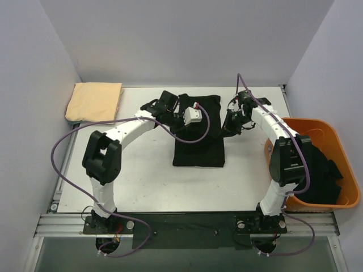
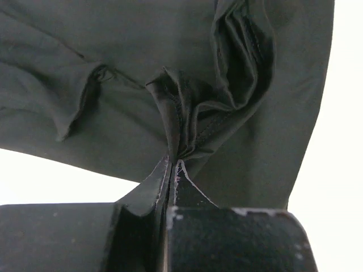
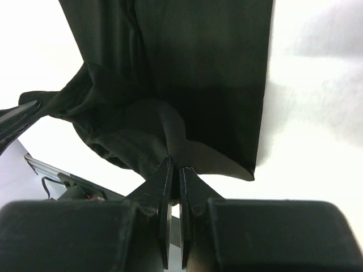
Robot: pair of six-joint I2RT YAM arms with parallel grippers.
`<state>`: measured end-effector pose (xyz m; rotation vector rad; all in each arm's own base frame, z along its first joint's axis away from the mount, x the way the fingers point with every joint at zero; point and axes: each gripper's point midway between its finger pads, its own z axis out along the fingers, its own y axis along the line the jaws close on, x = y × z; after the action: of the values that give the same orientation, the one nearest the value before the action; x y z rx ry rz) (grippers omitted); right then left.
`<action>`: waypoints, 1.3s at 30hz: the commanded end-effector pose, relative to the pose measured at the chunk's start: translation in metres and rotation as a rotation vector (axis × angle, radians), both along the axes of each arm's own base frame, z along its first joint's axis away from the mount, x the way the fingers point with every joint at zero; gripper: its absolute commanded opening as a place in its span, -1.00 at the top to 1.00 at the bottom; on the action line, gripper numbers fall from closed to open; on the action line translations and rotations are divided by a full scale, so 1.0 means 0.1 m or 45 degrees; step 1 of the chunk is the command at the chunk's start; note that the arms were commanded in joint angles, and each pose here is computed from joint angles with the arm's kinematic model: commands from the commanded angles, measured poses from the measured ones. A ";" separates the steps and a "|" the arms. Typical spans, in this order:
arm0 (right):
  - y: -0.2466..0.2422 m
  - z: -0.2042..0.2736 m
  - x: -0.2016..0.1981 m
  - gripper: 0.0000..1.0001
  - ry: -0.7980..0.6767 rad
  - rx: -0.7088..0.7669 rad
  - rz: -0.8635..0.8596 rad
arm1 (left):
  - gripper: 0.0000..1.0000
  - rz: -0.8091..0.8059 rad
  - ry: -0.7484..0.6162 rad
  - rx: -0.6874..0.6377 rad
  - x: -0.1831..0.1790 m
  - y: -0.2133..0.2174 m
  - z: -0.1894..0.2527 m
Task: Fold and stack the t-shirts
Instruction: Fold the folded rectangular tshirt in 1/3 of the way
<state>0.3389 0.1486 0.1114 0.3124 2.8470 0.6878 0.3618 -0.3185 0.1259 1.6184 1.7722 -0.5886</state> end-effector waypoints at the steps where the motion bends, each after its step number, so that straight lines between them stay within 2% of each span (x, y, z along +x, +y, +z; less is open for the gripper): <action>1: -0.07 0.02 0.20 1.00 0.021 0.024 0.011 | 1.00 0.074 0.078 0.076 0.16 0.12 -0.09; 11: -0.10 -0.23 0.52 1.00 0.069 0.022 -0.003 | 1.00 0.234 0.001 0.123 0.59 0.26 -0.32; 15: -0.17 -0.37 0.59 1.00 0.100 0.004 -0.020 | 1.00 0.297 -0.020 0.094 0.76 0.26 -0.35; 25: -0.21 -0.61 0.77 1.00 0.137 0.016 -0.032 | 1.00 0.350 -0.014 0.126 0.88 0.33 -0.56; 26: -0.22 -0.61 0.79 0.92 0.132 0.010 -0.033 | 1.00 0.360 -0.017 0.132 0.90 0.34 -0.57; 27: -0.23 -0.64 0.81 0.72 0.136 0.013 -0.035 | 1.00 0.362 -0.022 0.132 0.92 0.33 -0.57; 28: -0.24 -0.66 0.83 0.64 0.136 0.007 -0.034 | 1.00 0.366 -0.024 0.133 0.93 0.33 -0.56; 29: -0.28 -0.66 0.87 0.45 0.128 0.001 -0.046 | 0.79 0.377 -0.033 0.127 0.97 0.33 -0.53; 32: -0.46 -0.52 1.04 0.26 0.063 -0.030 -0.130 | 0.47 0.454 -0.073 0.046 1.16 0.31 -0.27; 34: -0.61 -0.32 1.20 0.25 -0.022 -0.050 -0.170 | 0.30 0.487 -0.105 -0.019 1.28 0.31 -0.05; 36: -0.74 -0.08 1.29 0.26 -0.113 -0.086 -0.187 | 0.21 0.494 -0.119 -0.061 1.33 0.29 0.11; 39: -0.79 0.06 1.18 0.38 -0.173 -0.143 -0.123 | 0.18 0.492 -0.123 -0.056 1.34 0.30 0.19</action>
<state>0.4619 0.0857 0.0664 0.4696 2.7951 0.6027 0.4742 -0.2824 0.0938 1.2897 2.0167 -0.3599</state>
